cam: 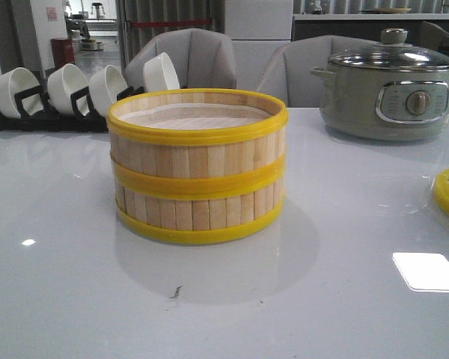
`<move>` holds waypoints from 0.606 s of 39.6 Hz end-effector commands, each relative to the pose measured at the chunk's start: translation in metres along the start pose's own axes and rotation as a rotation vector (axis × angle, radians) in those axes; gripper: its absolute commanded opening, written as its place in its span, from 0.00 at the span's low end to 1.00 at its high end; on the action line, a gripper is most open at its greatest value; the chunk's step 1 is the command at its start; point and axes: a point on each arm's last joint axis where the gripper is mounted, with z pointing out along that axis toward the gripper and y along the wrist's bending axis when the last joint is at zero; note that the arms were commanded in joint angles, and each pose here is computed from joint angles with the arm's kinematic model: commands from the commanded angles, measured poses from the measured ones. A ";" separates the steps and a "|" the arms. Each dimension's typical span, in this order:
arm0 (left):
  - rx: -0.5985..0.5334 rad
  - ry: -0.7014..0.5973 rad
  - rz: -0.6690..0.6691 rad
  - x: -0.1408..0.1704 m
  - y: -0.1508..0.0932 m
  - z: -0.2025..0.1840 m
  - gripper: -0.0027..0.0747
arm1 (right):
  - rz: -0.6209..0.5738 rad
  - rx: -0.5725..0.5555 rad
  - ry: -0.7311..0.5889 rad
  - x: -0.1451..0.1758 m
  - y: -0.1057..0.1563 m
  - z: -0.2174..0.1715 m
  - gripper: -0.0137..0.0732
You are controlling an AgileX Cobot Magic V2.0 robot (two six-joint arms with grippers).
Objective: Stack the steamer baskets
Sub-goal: 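Lower the right gripper onto the woven lid's center hub and grasp it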
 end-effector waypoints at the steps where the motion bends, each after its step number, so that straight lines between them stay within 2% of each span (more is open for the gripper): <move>1: 0.010 -0.098 -0.015 -0.015 -0.001 -0.004 0.15 | 0.002 0.026 -0.068 -0.029 -0.007 0.000 0.61; 11: 0.010 -0.098 -0.015 -0.015 -0.001 -0.004 0.15 | 0.016 0.082 -0.020 -0.060 -0.022 0.034 0.61; 24: 0.010 -0.098 -0.015 -0.015 -0.001 -0.004 0.15 | 0.027 0.113 0.035 -0.072 -0.035 0.078 0.61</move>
